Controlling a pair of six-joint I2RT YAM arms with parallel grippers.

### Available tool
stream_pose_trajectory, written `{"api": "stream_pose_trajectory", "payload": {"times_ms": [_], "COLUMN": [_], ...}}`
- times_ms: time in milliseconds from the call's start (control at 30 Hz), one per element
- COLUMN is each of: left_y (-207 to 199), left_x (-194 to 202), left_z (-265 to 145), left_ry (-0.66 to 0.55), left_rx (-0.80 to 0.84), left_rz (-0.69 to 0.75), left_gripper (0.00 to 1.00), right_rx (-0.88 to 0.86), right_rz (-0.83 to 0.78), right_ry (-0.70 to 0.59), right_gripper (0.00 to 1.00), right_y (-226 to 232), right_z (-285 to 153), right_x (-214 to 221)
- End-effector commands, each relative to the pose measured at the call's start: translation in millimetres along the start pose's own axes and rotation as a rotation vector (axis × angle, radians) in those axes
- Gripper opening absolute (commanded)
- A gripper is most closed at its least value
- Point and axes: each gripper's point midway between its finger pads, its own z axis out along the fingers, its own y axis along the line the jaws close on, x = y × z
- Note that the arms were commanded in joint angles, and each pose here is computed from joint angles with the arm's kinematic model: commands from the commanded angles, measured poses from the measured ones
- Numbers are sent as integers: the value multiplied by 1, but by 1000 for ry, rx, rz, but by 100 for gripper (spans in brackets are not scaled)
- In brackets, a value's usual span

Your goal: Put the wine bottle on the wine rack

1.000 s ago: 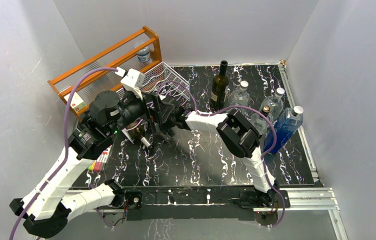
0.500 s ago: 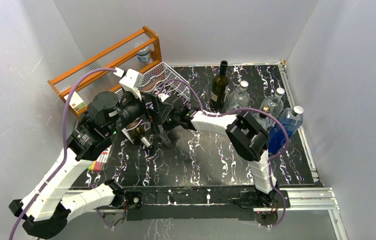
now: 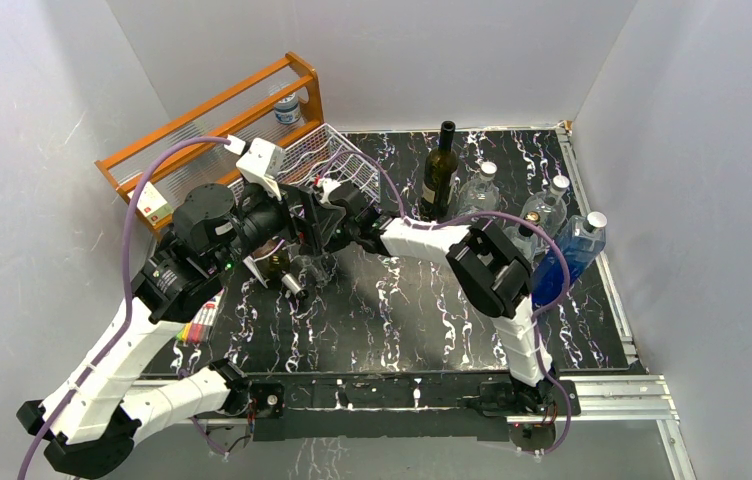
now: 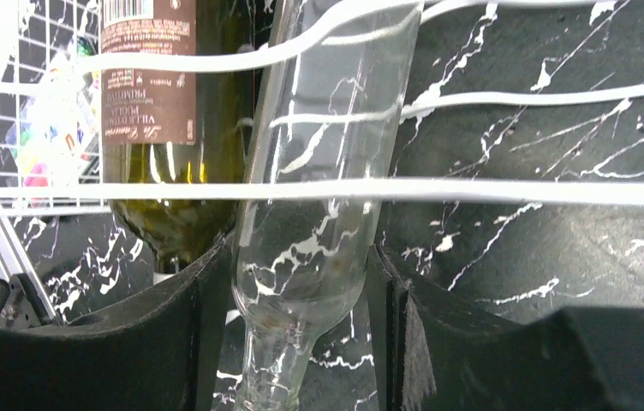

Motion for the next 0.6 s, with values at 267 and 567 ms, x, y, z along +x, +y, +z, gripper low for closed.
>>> {"api": "stream_pose_trajectory", "payload": {"times_ms": [267,567], "left_y": [1,3], "left_x": [-9,-9], "left_z": [-5,-4], "left_ry": [-31,-29], "left_rx": [-2,-12], "left_rz": [13,20], "left_gripper": [98,98], "right_rx": [-82,-34], "right_rz": [28,26], "right_ry": [-176,-176], "right_gripper": [80,97], "right_y": [8,4], "right_z": [4,-25], "right_x": [-57,-51]}}
